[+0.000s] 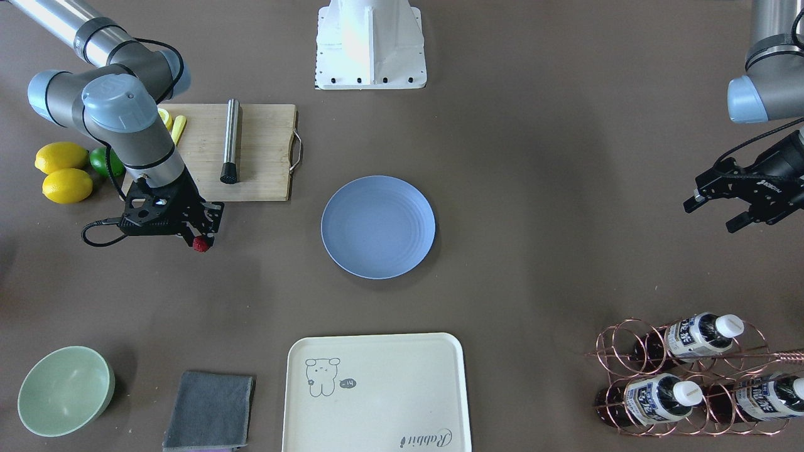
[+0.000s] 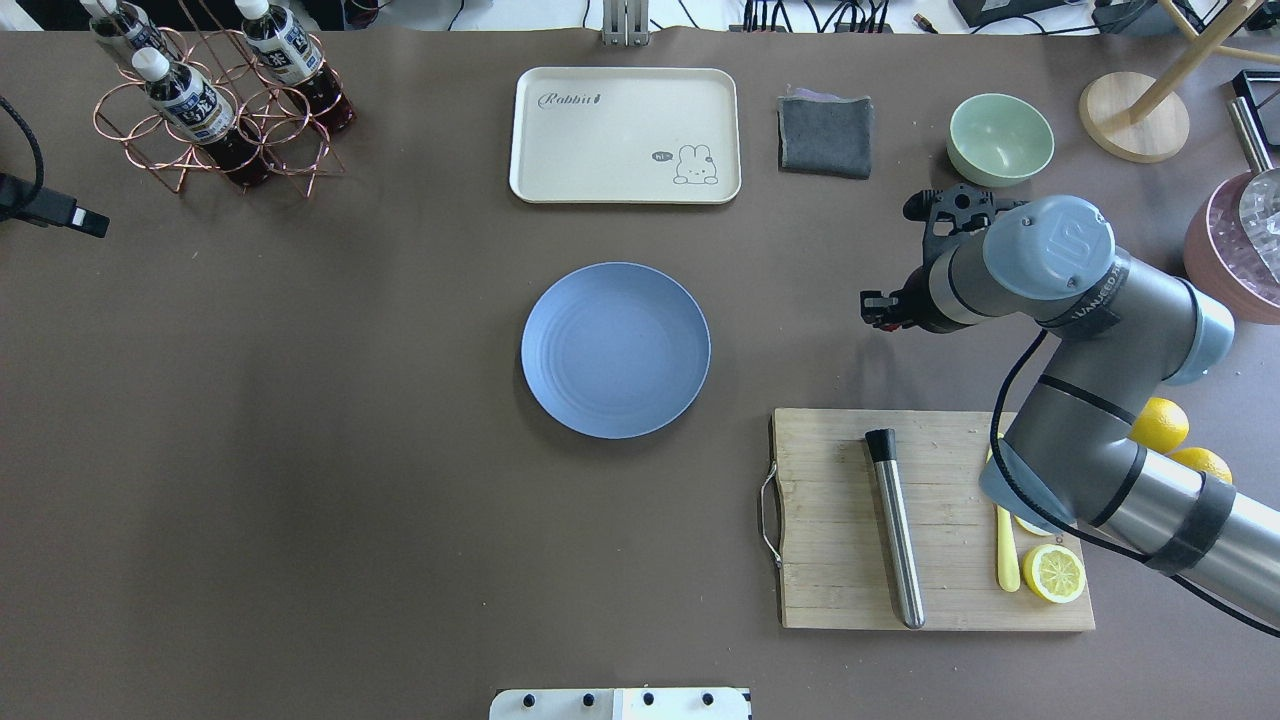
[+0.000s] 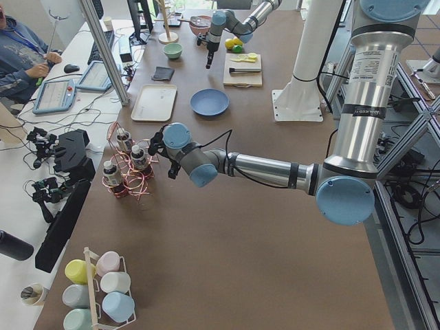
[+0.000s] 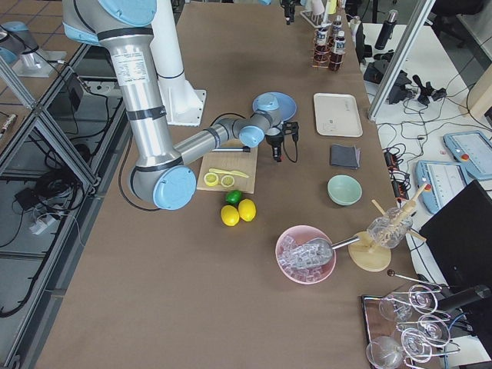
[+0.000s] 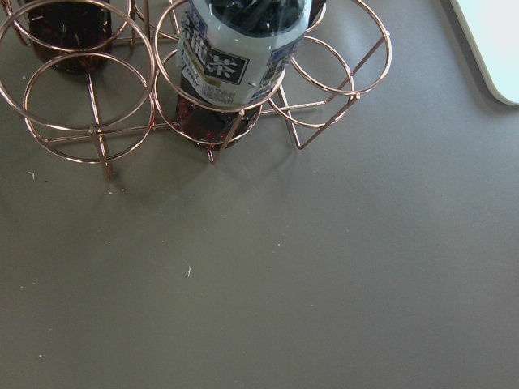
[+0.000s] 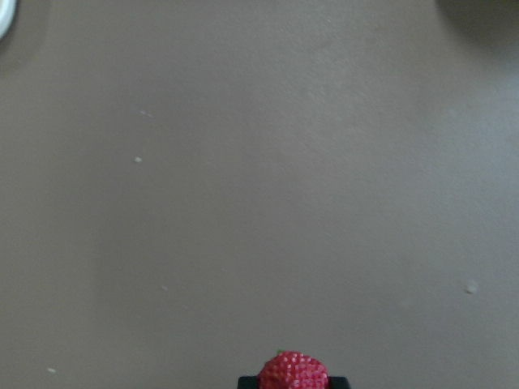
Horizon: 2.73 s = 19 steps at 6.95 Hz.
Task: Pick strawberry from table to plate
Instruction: 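Carry the strawberry with the right gripper over the blue plate, then lower the strawberry onto the plate and open the right gripper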
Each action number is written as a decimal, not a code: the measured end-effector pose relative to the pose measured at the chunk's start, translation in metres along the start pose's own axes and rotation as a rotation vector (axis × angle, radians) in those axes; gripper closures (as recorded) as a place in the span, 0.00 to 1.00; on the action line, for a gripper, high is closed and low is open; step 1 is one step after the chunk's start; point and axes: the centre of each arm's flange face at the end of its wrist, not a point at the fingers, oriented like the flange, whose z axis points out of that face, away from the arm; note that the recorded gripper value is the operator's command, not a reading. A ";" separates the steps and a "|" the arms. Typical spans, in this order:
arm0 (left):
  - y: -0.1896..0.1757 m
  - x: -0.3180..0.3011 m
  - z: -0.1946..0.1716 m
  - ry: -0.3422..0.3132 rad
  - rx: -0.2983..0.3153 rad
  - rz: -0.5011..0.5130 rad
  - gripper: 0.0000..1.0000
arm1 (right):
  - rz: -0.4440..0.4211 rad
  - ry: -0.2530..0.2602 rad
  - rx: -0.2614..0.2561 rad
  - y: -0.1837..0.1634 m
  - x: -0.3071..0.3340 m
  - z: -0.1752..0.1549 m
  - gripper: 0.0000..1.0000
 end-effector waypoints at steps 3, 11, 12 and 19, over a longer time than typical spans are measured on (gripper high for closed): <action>0.000 -0.004 0.001 -0.008 -0.001 -0.009 0.01 | 0.183 -0.079 0.016 -0.016 -0.102 -0.033 1.00; 0.010 -0.128 -0.115 -0.245 -0.020 0.062 0.01 | 0.216 -0.073 0.029 0.080 -0.278 -0.003 1.00; 0.011 -0.130 -0.117 -0.248 -0.020 0.063 0.01 | 0.220 -0.069 0.033 0.082 -0.289 0.002 1.00; 0.017 -0.132 -0.118 -0.244 -0.023 0.059 0.01 | 0.240 -0.026 0.060 0.049 -0.310 0.016 1.00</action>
